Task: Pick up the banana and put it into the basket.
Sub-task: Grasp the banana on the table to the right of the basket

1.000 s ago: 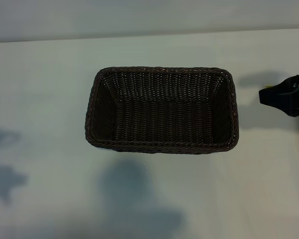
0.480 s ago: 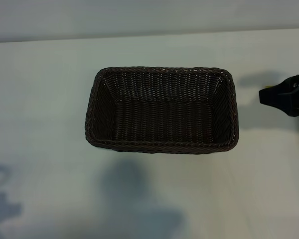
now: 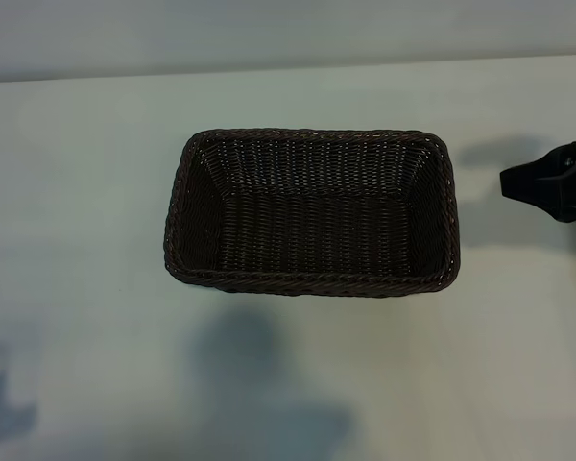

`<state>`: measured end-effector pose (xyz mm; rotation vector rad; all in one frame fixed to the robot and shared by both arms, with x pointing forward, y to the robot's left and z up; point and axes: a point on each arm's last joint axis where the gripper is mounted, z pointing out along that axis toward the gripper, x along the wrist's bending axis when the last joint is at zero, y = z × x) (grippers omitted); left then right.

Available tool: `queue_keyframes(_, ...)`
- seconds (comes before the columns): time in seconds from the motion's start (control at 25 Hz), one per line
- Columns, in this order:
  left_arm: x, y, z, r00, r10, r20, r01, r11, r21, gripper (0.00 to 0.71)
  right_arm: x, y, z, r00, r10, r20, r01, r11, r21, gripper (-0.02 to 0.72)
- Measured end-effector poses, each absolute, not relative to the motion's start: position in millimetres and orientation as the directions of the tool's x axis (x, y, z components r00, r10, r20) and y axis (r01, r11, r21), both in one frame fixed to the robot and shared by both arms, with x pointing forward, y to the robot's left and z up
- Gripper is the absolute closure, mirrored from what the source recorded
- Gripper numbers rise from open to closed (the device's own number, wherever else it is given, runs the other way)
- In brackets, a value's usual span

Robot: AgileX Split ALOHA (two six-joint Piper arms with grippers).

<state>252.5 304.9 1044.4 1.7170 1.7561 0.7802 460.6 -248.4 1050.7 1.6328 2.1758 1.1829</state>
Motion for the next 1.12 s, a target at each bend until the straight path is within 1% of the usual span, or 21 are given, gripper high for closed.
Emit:
queue_keyframes(0.32,229,305,1045,-0.026,1.000,-0.001,0.548,0.015,0.836,0.151,461,-250,1050,-0.363,0.881,0.305,0.739,0.072,0.669,0.111)
queue_keyframes(0.48,228,305,1044,-0.026,1.000,-0.001,0.544,0.015,0.839,0.151,461,-253,1048,-0.338,0.898,0.284,0.748,0.073,0.660,0.111)
queue_keyframes(0.64,228,305,1044,-0.026,1.000,-0.001,0.544,0.015,0.839,0.151,466,-256,1053,-0.320,0.913,0.252,0.748,0.080,0.658,0.111)
queue_keyframes(0.8,228,305,1044,-0.026,1.000,-0.001,0.544,0.015,0.839,0.151,482,-259,1058,-0.302,0.929,0.215,0.754,0.095,0.650,0.111)
queue_keyframes(0.88,228,305,1044,-0.026,1.000,-0.001,0.544,0.015,0.839,0.151,496,-260,1059,-0.298,0.933,0.204,0.768,0.107,0.632,0.111)
queue_keyframes(1.0,228,305,1044,-0.026,1.000,-0.001,0.544,0.015,0.839,0.151,515,-259,1056,-0.285,0.934,0.213,0.815,0.119,0.568,0.111)
queue_keyframes(1.12,228,305,1044,-0.024,1.000,0.003,0.544,0.011,0.839,0.151,532,-261,1050,-0.239,0.945,0.221,0.864,0.104,0.493,0.111)
